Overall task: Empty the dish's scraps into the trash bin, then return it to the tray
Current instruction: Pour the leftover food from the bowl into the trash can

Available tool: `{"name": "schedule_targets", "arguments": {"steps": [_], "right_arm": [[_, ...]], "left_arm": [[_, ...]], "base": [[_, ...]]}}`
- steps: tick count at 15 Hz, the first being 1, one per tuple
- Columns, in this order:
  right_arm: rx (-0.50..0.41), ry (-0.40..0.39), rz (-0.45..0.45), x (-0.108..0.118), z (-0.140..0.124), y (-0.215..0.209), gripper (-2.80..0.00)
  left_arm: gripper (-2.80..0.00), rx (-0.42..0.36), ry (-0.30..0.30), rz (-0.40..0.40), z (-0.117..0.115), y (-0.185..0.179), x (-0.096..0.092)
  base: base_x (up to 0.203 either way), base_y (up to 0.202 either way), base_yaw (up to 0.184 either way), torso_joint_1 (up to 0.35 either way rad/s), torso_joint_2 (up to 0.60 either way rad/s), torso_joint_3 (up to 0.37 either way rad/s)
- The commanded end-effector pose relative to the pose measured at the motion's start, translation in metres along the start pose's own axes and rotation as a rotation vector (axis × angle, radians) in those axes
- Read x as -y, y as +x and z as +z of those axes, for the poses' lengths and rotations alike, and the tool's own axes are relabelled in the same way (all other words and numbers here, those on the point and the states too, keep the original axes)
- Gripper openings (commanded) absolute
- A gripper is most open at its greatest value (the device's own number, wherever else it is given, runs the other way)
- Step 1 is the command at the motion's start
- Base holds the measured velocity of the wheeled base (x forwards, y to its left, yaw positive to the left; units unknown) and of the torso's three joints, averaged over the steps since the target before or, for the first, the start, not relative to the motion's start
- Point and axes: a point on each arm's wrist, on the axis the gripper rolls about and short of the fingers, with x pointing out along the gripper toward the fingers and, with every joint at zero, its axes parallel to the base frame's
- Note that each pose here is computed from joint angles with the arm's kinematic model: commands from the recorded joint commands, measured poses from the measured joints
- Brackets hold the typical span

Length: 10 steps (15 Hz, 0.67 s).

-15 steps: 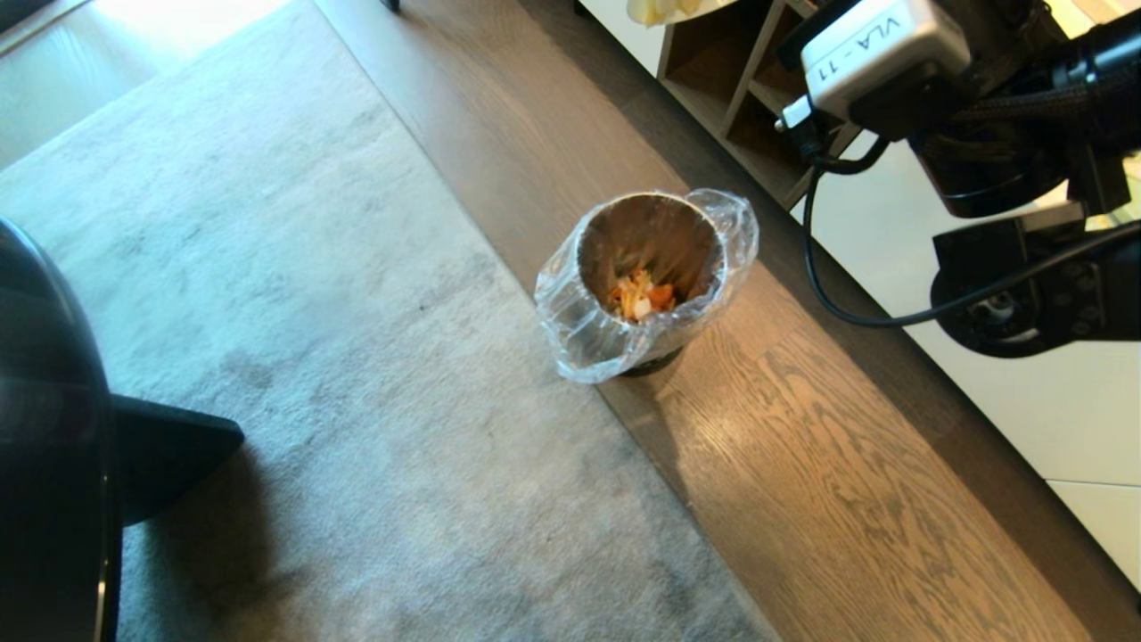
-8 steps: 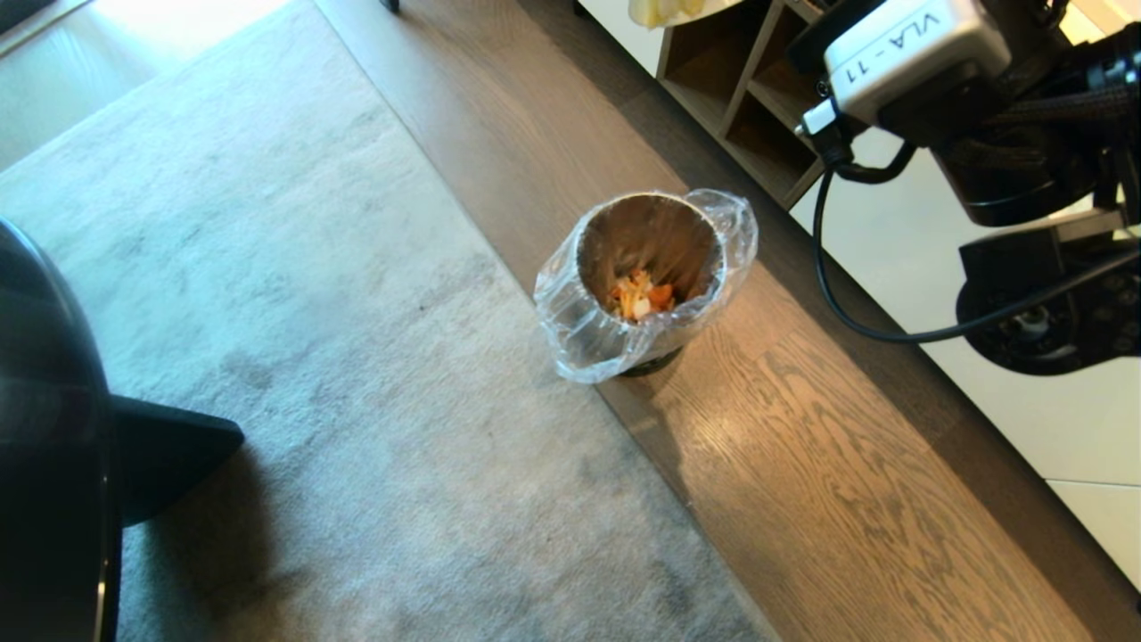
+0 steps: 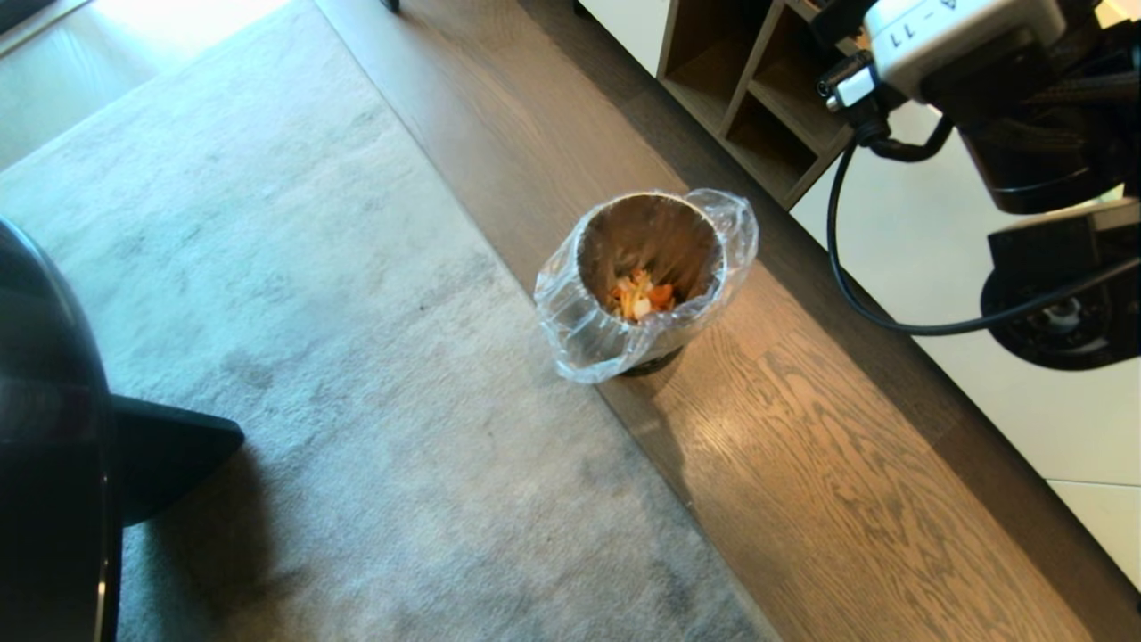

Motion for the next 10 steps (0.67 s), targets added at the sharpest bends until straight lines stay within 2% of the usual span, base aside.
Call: {"name": "schedule_targets", "arguments": {"steps": [1, 3, 6, 10], "right_arm": [[0.010, -0.027, -0.035, 0.005, 0.002, -0.001, -2.80], [0.006, -0.023, -0.022, 0.002, 0.001, -0.004, -2.80], [-0.018, 0.011, 0.059, -0.024, -0.001, -0.017, -2.80], [-0.071, 0.081, 0.246, -0.097, -0.007, -0.051, -2.80]], "left_arm": [[-2.80, 0.001, -0.001, 0.000, 0.000, 0.000, 0.000], [-2.80, 0.001, -0.001, 0.000, 0.000, 0.000, 0.000], [-2.80, 0.001, -0.001, 0.000, 0.000, 0.000, 0.000], [-2.80, 0.001, -0.001, 0.000, 0.000, 0.000, 0.000]], "base": [[0.000, 0.000, 0.000, 0.000, 0.00, 0.000], [0.000, 0.000, 0.000, 0.000, 0.00, 0.000], [0.000, 0.000, 0.000, 0.000, 0.00, 0.000], [0.000, 0.000, 0.000, 0.000, 0.00, 0.000]]}}
